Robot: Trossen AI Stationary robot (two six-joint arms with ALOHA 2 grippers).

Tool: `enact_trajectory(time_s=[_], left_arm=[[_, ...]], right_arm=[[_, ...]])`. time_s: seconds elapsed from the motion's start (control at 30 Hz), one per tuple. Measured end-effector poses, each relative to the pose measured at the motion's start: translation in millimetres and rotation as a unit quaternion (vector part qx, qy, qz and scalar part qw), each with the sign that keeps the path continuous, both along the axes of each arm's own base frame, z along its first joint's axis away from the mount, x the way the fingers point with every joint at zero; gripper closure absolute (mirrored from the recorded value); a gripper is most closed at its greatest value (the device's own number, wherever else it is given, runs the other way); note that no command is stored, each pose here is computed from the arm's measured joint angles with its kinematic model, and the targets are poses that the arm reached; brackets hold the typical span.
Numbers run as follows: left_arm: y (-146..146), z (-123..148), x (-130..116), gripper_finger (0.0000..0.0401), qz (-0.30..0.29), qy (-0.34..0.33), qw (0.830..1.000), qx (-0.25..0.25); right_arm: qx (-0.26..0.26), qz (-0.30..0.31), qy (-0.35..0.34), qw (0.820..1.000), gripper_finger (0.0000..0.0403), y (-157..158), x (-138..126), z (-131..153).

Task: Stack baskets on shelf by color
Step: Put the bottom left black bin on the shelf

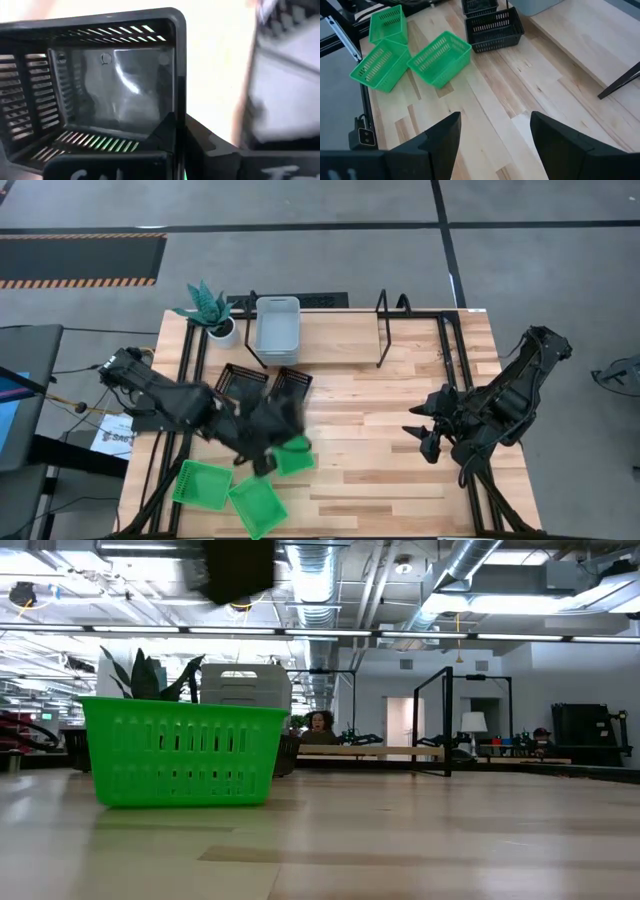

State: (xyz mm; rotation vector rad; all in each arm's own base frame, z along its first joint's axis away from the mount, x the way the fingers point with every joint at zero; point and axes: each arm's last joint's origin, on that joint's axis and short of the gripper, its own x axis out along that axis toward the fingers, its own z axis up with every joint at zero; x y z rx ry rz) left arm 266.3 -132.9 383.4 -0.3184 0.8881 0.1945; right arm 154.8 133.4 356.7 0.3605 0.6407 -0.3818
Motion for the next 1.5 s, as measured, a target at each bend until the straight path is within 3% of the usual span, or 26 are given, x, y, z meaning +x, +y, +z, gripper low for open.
enact_trajectory(time_s=[0.1,0.2,0.33,0.53,0.83,1.13,1.3,1.5], left_arm=[[22.2,24.4,10.7,0.0401,0.019,-0.074,0.992,0.104],[48.9,35.8,25.2,0.0401,0.018,-0.106,0.98,0.169],[87.9,38.3,48.2,0.0401,0.007,-0.121,0.971,0.207],[147.2,18.8,72.9,0.0401,-0.016,-0.062,0.964,0.257],[210.2,-37.2,110.0,0.0401,-0.038,0.045,0.961,0.272],[241.6,-112.5,143.5,0.0401,-0.089,0.154,0.947,0.268],[258.3,-139.5,149.2,0.0401,-0.083,0.189,0.945,0.255],[270.9,-153.8,146.6,0.0401,-0.09,0.21,0.948,0.222]], right_arm=[[-0.001,0.0,-0.001,1.0,0.0139,-0.1,0.0,0.0],[-0.002,0.0,-0.001,1.0,0.0139,-0.1,0.0,0.1],[-0.002,0.0,-0.001,1.0,0.0139,-0.1,0.0,0.1],[0.0,-0.001,-0.003,1.0,0.0139,0.0,0.4,0.2],[0.004,-0.012,-0.011,1.0,0.0139,-0.2,0.6,0.6],[0.015,-0.022,-0.016,1.0,0.0139,-0.1,0.7,0.7],[0.018,-0.024,-0.016,0.999,0.0139,-0.1,0.7,0.7],[0.018,-0.025,-0.016,0.999,0.0139,-0.2,0.6,0.6]])
